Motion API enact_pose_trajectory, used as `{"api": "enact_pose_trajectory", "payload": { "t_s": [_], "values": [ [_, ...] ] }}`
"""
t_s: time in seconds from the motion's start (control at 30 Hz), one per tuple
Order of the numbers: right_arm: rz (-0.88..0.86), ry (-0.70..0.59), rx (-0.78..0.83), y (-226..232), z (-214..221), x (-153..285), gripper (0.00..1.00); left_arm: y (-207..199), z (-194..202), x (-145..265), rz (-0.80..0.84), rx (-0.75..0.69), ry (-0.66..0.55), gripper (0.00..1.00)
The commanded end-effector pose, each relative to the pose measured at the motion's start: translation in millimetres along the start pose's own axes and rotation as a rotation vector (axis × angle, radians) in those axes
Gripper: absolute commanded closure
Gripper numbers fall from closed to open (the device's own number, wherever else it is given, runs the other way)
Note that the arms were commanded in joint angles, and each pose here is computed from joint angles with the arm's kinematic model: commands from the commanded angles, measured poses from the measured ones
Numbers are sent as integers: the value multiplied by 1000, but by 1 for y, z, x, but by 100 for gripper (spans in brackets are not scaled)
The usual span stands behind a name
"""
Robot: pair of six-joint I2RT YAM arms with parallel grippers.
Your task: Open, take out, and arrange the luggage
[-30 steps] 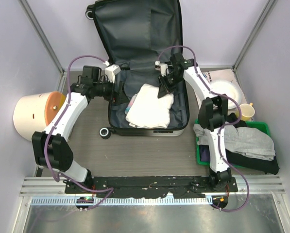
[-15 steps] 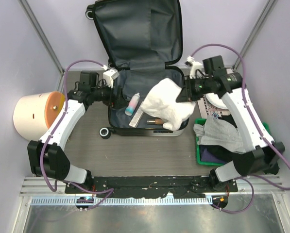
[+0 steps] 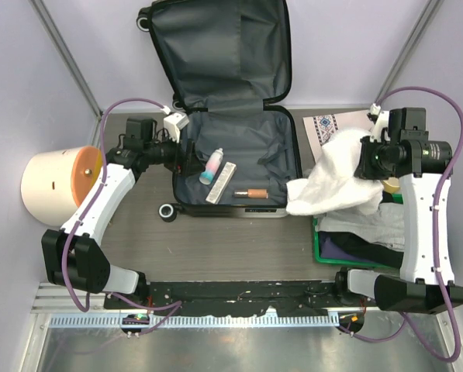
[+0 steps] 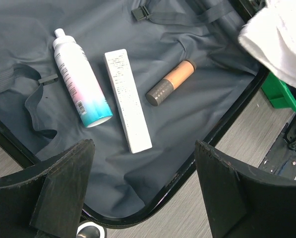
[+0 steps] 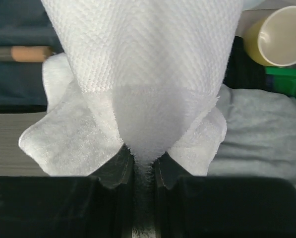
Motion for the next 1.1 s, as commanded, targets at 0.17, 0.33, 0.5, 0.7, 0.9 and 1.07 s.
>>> {"api": "enact_pose_trajectory", "payload": {
  "t_s": [0.17, 0.33, 0.5, 0.7, 0.9, 1.07],
  "values": [
    [391, 227, 276, -95, 84, 12, 99, 0, -24, -4, 28, -41, -75, 15],
    [601, 182, 280, -146, 96, 3, 99, -2, -22, -3, 37, -43, -77, 15],
    [669, 131, 39, -194, 82, 13, 99, -6, -16, 4, 30, -64, -56, 14],
    [508, 130, -44, -210, 77, -25, 88, -6, -4, 9, 14, -61, -9, 14],
    [404, 170, -52, -203, 74, -36, 22, -4, 5, 35, -38, -11, 76, 8],
    [290, 16, -14, -168, 21, -3, 14, 26, 1, 86, -206, 100, 65, 5]
  ]
}}
Point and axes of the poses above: each gripper's point midway between its finger pads, its own x axis back along the fingers, its own y axis along the line the jaws close on, z = x × y, the point moved 1 cm from there along x, back along the fingers, and after that the axes turned 10 degrees about -x, right-handed, at the moved point
